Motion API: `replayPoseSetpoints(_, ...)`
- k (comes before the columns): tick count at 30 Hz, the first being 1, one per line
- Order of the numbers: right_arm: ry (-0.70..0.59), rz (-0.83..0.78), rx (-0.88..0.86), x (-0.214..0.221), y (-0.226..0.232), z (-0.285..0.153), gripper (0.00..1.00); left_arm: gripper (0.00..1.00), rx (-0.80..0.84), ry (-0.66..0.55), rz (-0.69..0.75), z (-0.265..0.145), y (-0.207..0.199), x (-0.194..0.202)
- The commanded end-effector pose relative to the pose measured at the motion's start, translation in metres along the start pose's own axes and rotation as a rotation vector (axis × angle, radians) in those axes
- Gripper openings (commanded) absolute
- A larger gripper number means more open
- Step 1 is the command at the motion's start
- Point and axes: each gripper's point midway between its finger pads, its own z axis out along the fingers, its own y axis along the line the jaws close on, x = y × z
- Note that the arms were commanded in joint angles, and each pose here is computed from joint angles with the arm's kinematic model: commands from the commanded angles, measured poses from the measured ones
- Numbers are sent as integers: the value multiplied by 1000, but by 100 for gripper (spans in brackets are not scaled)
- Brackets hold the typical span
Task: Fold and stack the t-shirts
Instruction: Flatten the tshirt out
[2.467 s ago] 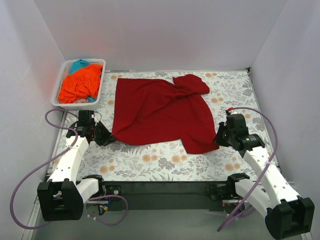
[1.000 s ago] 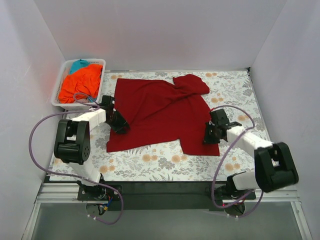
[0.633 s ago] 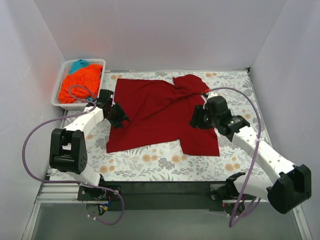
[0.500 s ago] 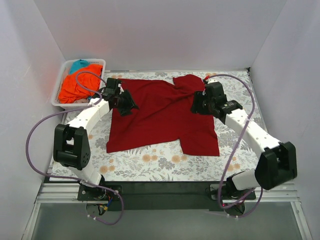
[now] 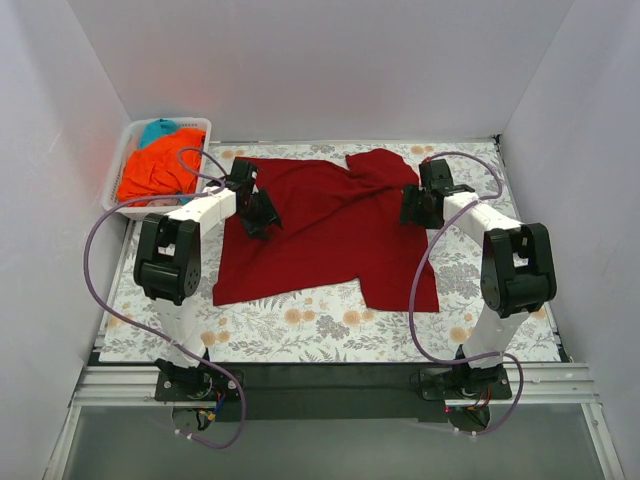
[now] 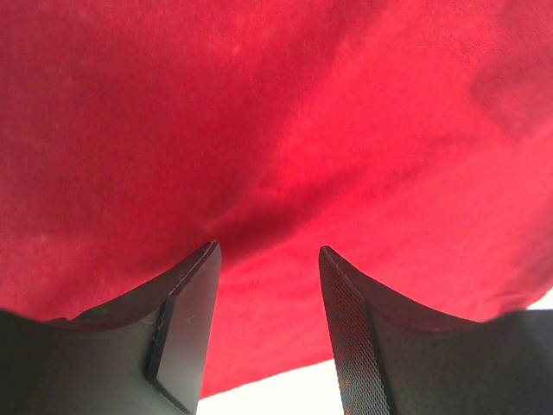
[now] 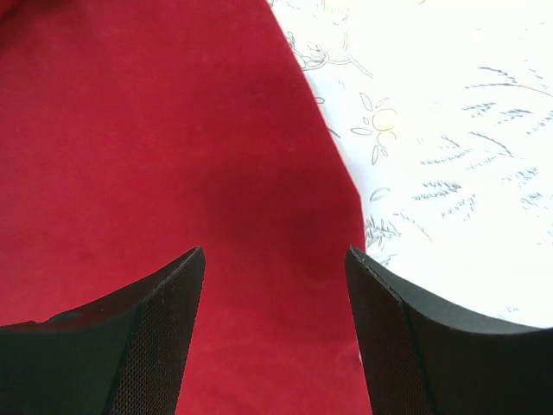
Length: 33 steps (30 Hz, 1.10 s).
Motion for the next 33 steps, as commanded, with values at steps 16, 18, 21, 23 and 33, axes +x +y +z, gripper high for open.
replayPoseSetpoints(16,122,210,-81,113,-22,-48,1,1,-155,16,-126,-2,76,20)
replayPoseSetpoints(18,107,242,-115,126,-21,-65,1,1,-160,18,-135,-8,84,29)
replayPoseSetpoints(21,26,215,-172,114,-14,-84,14,3,-131,39,-129,-16,87,47)
replayPoseSetpoints(23,-22,163,-154,98,-17,-84,52,13,-104,36,-118,-18,85,49)
replayPoseSetpoints(33,-28,38,-157,-2,11,-17,75,35,-59,4,-79,-23,58,18)
